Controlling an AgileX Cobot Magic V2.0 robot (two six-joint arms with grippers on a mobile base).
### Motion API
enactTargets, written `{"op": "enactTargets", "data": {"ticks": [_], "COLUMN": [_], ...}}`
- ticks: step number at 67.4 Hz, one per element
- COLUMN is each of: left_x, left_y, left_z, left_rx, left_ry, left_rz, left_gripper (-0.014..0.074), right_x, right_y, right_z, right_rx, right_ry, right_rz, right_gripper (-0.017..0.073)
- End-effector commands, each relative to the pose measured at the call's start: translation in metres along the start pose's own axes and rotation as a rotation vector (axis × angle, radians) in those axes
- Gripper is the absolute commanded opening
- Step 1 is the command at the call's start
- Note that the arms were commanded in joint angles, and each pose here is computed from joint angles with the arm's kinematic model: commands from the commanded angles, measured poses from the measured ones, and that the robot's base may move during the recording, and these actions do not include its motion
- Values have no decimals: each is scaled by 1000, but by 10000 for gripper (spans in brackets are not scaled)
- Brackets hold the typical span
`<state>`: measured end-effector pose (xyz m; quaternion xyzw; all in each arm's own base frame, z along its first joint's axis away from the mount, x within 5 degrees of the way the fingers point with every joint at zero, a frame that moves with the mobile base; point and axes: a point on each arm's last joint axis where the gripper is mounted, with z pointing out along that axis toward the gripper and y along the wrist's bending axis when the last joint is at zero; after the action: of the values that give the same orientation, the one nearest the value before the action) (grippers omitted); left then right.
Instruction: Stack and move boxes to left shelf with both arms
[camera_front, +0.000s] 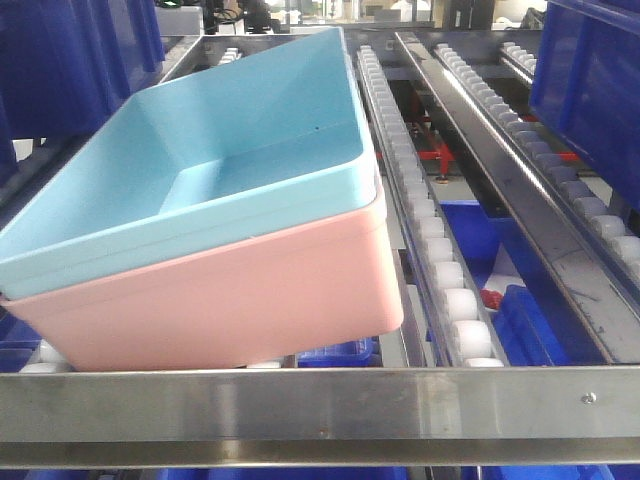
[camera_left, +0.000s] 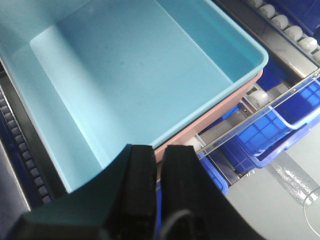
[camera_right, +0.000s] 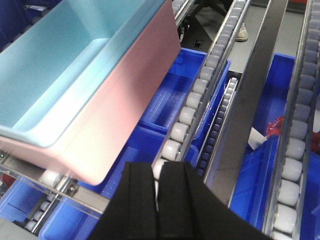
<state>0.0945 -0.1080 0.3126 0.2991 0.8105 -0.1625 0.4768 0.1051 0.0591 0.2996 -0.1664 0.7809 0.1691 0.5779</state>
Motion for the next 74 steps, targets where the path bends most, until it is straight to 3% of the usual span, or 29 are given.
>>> {"op": "enactTargets", "data": {"ticks": [1, 43, 49, 55, 62, 69, 74], "left_x": [-10, -7, -7, -4, -1, 7, 19], "left_y": [-3, -2, -8, -16, -20, -16, -10], "left_z": [-5, -4, -6, -11, -19, -23, -26], "left_rx": [35, 23, 93, 207, 276, 287, 267], "left_ry": [-78, -42, -44, -32, -49, -136, -261], "left_rz": [7, -12, -61, 15, 73, 101, 90], "left_gripper": [16, 11, 11, 11, 11, 11, 11], "right_x": [-13, -13, -13, -13, -13, -13, -13], "right_y": [2, 2, 2, 2, 2, 2, 2], "right_z": [-6, -6, -6, -6, -6, -6, -6], "right_rx": [-22, -20, -20, -20, -20, -20, -20], "right_ry": [-112, -106, -106, -106, -106, -106, -106], "right_rz": [-29, -29, -29, -29, -29, -29, -29], "right_gripper": [55, 55, 55, 55, 55, 55, 55]}}
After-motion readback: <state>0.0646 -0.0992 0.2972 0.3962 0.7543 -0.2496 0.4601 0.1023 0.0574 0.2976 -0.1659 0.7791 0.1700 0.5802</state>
